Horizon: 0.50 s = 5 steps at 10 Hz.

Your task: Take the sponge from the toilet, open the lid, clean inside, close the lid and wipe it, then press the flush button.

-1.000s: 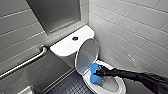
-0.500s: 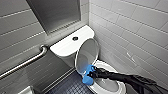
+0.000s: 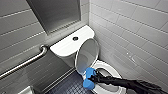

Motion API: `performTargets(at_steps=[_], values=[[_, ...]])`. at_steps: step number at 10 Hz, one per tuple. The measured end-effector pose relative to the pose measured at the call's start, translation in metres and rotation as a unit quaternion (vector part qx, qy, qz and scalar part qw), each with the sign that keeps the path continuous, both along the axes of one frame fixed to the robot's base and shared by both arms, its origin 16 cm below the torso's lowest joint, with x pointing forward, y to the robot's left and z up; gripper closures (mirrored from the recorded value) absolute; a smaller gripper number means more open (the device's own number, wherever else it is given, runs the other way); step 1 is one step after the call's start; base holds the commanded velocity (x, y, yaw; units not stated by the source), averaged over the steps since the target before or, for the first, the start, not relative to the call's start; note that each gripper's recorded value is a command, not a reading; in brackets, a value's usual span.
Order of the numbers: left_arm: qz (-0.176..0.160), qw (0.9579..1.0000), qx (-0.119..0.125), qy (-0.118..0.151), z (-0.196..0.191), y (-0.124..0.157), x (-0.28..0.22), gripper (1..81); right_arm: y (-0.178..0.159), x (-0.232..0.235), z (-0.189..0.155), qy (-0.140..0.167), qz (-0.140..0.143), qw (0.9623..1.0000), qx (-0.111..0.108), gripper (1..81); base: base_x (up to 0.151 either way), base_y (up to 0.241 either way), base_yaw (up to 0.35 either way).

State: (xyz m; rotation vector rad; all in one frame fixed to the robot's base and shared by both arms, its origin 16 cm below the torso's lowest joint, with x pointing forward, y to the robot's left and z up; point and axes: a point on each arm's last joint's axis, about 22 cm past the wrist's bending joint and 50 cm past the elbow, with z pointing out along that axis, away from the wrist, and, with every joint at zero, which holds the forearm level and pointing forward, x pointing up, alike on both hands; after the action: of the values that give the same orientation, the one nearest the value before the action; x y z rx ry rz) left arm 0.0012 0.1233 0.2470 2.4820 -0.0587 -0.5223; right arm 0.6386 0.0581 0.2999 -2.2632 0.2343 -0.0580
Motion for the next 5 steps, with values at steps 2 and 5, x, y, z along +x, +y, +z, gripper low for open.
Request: performTargets(at_steps=[2, 5], values=[[0.001, 1.0000, -0.003, -0.001, 0.000, -0.004, 0.001, 1.0, -0.024, -0.041, 0.002, 0.030, 0.019, 0.9993, 0.011, 81.1, 0.000, 0.000, 0.000], [0.001, 1.0000, -0.002, 0.000, 0.000, -0.004, 0.001, 1.0, -0.077, -0.070, 0.001, 0.047, 0.010, 0.9988, 0.009, 81.1, 0.000, 0.000, 0.000]])
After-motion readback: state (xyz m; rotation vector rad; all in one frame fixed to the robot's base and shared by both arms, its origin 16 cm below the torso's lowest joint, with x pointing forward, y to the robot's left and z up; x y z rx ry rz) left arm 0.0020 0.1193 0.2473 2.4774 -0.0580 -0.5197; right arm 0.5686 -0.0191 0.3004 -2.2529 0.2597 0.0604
